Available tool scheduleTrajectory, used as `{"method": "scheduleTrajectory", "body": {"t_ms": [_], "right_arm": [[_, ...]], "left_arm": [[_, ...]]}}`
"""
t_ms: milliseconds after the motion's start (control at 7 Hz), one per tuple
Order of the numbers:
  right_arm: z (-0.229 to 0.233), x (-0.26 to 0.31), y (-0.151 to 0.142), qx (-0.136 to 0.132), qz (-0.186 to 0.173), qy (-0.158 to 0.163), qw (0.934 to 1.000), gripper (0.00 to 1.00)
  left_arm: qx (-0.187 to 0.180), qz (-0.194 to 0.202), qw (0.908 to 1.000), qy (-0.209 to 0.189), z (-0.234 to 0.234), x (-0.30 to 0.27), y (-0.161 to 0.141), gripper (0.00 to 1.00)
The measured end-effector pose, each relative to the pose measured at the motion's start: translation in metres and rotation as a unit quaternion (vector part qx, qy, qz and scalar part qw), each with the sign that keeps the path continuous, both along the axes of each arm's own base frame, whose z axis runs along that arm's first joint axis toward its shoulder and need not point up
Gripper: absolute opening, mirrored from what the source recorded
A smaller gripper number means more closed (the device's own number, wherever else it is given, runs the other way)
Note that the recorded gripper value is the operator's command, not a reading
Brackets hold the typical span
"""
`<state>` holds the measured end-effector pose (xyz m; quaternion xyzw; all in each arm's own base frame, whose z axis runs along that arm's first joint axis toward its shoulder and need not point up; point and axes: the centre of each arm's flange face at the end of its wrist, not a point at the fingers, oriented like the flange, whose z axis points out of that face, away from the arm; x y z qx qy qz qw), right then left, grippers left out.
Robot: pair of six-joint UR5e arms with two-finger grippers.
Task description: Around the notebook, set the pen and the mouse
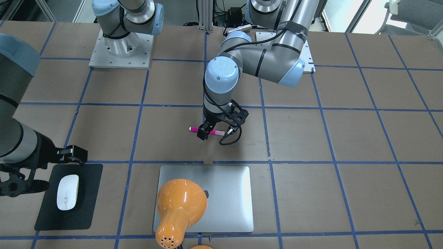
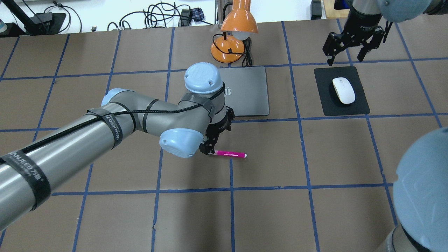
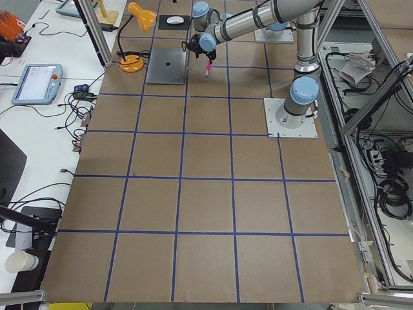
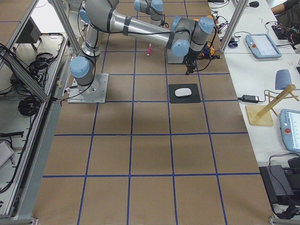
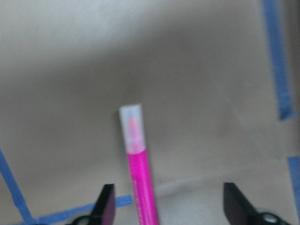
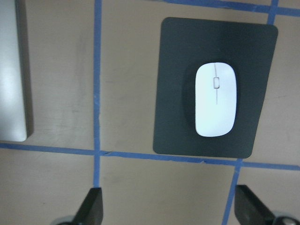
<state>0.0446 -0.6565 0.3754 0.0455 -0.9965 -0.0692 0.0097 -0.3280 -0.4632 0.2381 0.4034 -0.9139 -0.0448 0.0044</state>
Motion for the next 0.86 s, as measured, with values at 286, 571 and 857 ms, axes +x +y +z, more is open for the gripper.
{"method": "scheduleTrajectory", "body": {"t_ms": [286,571,857], "right_arm": [[0.028,0.058,0.025,-0.006,-0.009,0.005,0.9999,1.00],[0.037,0.087,0.043,-0.009,-0.015,0.008,0.9998,1.00],[0.066,0.102,0.064,-0.031,-0.027,0.008,0.9991,1.00]], "left_arm": [[0.013,-0.185,0.9825,0.019,0.075,0.046,0.003,1.00],[0.001,-0.279,0.9599,0.024,0.187,0.113,-0.003,1.00],[-0.026,-0.292,0.9561,0.003,0.251,0.173,-0.004,1.00]]}}
